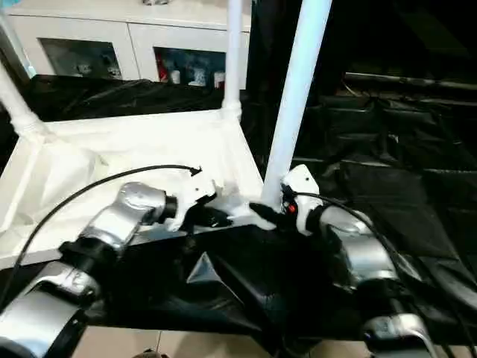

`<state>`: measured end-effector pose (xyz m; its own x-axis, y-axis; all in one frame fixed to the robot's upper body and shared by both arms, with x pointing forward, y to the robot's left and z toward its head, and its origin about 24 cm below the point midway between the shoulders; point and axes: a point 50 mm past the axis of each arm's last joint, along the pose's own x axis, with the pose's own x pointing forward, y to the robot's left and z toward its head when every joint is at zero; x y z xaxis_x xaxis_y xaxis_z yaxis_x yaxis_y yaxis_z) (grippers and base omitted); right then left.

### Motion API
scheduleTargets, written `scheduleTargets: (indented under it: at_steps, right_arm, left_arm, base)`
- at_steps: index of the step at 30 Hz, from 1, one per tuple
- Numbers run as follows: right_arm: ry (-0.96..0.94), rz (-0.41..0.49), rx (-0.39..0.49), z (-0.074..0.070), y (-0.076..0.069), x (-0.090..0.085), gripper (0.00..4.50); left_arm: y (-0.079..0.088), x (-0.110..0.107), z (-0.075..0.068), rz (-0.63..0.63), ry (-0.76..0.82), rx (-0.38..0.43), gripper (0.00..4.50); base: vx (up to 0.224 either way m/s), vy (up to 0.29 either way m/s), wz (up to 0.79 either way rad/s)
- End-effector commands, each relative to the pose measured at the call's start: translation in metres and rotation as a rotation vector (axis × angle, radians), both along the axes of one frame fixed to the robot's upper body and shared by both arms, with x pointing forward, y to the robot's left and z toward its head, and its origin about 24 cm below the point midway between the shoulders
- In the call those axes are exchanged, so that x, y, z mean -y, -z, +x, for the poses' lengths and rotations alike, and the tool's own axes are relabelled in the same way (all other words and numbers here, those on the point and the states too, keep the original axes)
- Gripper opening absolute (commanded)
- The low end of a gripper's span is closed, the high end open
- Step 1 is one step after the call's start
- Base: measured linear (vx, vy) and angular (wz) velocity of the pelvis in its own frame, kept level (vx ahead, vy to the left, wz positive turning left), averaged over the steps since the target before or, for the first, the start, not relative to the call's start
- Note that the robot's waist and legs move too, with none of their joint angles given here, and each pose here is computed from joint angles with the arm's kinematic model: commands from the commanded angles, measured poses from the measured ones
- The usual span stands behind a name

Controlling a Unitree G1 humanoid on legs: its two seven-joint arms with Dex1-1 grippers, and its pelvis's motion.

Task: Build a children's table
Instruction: Rotate leg to tighten

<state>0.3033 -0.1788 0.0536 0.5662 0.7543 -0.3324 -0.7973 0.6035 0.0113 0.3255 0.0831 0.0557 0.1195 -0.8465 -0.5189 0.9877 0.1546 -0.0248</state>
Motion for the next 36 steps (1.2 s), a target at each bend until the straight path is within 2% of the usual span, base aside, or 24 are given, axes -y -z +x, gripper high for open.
scheduleTargets:
  at_steps: [1, 4, 9, 14, 17, 21, 22, 23, 25, 28, 30, 31, 35, 36]
  right_arm:
    - [-0.052, 0.008, 0.032, -0.001, -0.015, 0.003, 3.08]
    - [-0.108, -0.001, 0.015, -0.007, -0.013, 0.004, 2.77]
    - [-0.123, 0.006, 0.004, -0.009, -0.012, 0.001, 2.32]
    - [-0.159, 0.002, -0.031, -0.014, -0.006, -0.005, 2.02]
    - [-0.149, 0.002, -0.038, -0.014, -0.004, -0.007, 1.99]
    - [0.030, -0.033, -0.036, -0.004, 0.009, -0.007, 1.98]
    - [0.115, -0.042, -0.035, 0.001, 0.014, -0.007, 1.98]
    - [0.278, -0.039, -0.046, 0.009, 0.024, -0.009, 1.97]
    - [0.400, -0.024, -0.070, 0.013, 0.030, -0.013, 1.97]
    - [0.552, 0.007, -0.108, 0.019, 0.037, -0.023, 1.97]
    - [0.667, 0.031, -0.147, 0.026, 0.042, -0.037, 1.97]
    - [0.674, 0.034, -0.151, 0.026, 0.042, -0.038, 1.97]
    - [0.680, 0.075, -0.157, 0.033, 0.040, -0.062, 1.97]
    - [0.675, 0.083, -0.150, 0.034, 0.038, -0.065, 2.32]
  left_arm:
    - [0.002, 0.011, -0.013, -0.067, 0.144, -0.074, 0.00]
    - [0.002, 0.003, -0.014, -0.059, 0.148, -0.082, 0.00]
    - [0.001, 0.002, -0.015, -0.059, 0.145, -0.085, 0.00]
    - [0.002, 0.003, -0.016, -0.061, 0.145, -0.090, 0.00]
    - [0.002, 0.003, -0.015, -0.058, 0.130, -0.079, 0.00]
    - [0.004, 0.009, -0.004, -0.039, 0.002, -0.026, 0.00]
    - [0.005, 0.011, 0.000, -0.029, -0.046, -0.009, 0.00]
    - [0.006, 0.018, 0.007, -0.013, -0.138, 0.017, 0.00]
    - [0.006, 0.025, 0.011, -0.010, -0.197, 0.024, 0.00]
    - [0.005, 0.040, 0.015, -0.022, -0.285, 0.031, 0.00]
    - [0.005, 0.060, 0.013, -0.036, -0.319, 0.032, 0.00]
    - [0.005, 0.061, 0.013, -0.038, -0.319, 0.032, 0.00]
    - [0.004, 0.084, 0.005, -0.058, -0.275, 0.032, 0.00]
    - [0.003, 0.086, 0.005, -0.058, -0.265, 0.034, 0.00]
  base:
    - [0.000, 0.000, 0.00]
    - [0.000, 0.000, 0.00]
    - [0.000, 0.000, 0.00]
    - [0.000, 0.000, 0.00]
    - [0.000, 0.000, 0.00]
    - [0.000, 0.000, 0.00]
    - [0.000, 0.000, 0.00]
    - [0.000, 0.000, 0.00]
    - [0.000, 0.000, 0.00]
    - [0.000, 0.000, 0.00]
    - [0.000, 0.000, 0.00]
    - [0.000, 0.000, 0.00]
    - [0.000, 0.000, 0.00]
    - [0.000, 0.000, 0.00]
